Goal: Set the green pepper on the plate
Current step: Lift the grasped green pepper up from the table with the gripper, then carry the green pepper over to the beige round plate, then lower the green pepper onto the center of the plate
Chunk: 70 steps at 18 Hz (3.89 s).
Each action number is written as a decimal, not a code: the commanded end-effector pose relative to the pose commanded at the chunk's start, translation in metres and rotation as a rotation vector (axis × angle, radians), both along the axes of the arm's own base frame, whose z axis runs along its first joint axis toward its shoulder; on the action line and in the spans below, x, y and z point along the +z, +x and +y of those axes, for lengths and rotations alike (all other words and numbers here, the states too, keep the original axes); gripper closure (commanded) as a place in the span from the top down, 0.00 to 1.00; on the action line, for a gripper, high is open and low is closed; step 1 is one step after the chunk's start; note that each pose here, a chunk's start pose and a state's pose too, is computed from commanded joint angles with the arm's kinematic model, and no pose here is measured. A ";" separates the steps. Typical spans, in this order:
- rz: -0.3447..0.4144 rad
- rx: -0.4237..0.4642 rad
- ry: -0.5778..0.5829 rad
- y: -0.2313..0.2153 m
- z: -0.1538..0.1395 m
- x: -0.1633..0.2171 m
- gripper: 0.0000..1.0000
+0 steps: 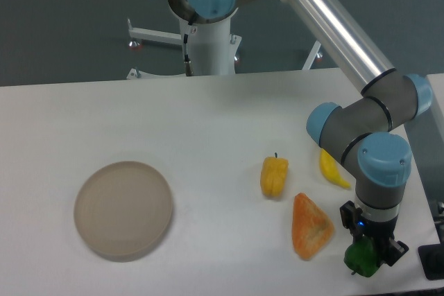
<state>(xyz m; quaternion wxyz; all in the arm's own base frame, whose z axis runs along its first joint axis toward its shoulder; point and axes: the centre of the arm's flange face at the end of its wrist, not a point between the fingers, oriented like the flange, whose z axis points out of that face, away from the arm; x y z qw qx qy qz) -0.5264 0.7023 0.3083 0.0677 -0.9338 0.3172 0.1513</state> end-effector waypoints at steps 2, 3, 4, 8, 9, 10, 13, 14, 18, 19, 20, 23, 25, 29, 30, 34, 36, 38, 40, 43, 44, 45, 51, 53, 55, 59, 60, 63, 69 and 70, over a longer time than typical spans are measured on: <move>0.002 0.001 0.003 0.000 0.000 0.002 0.36; 0.002 0.001 0.003 0.000 0.000 0.002 0.36; 0.000 0.003 0.000 0.001 -0.001 0.002 0.37; -0.006 -0.019 -0.002 0.027 0.011 0.005 0.37; -0.015 -0.006 -0.006 0.029 0.008 0.004 0.37; -0.024 0.008 -0.004 0.032 0.006 0.004 0.37; -0.048 0.040 0.002 0.041 0.001 0.009 0.37; -0.055 0.071 0.005 0.046 -0.002 0.013 0.37; -0.095 0.128 0.007 0.095 -0.011 0.034 0.37; -0.107 0.142 0.015 0.113 -0.012 0.041 0.37; -0.125 0.156 0.032 0.130 -0.011 0.050 0.37; -0.199 0.224 0.067 0.185 -0.002 0.060 0.37; -0.231 0.307 0.089 0.228 0.008 0.069 0.37; -0.271 0.404 0.084 0.308 0.015 0.071 0.37; -0.280 0.426 0.072 0.324 0.015 0.064 0.37; -0.312 0.531 0.061 0.377 0.013 0.051 0.37; -0.318 0.535 0.069 0.406 0.017 0.041 0.37; -0.323 0.535 0.082 0.431 0.018 0.029 0.37; -0.327 0.526 0.104 0.444 0.018 0.018 0.37; -0.329 0.508 0.107 0.464 0.018 0.005 0.37; -0.331 0.514 0.116 0.466 0.019 0.003 0.37; -0.332 0.512 0.112 0.469 0.021 -0.003 0.37; -0.316 0.514 0.092 0.472 0.018 -0.018 0.37; -0.313 0.514 0.087 0.474 0.019 -0.022 0.37; -0.311 0.511 0.081 0.476 0.020 -0.027 0.37; -0.310 0.511 0.079 0.477 0.020 -0.029 0.37; -0.312 0.510 0.079 0.478 0.020 -0.029 0.37; -0.310 0.509 0.076 0.479 0.021 -0.032 0.37; -0.312 0.506 0.072 0.480 0.022 -0.036 0.38; -0.310 0.504 0.076 0.481 0.023 -0.038 0.38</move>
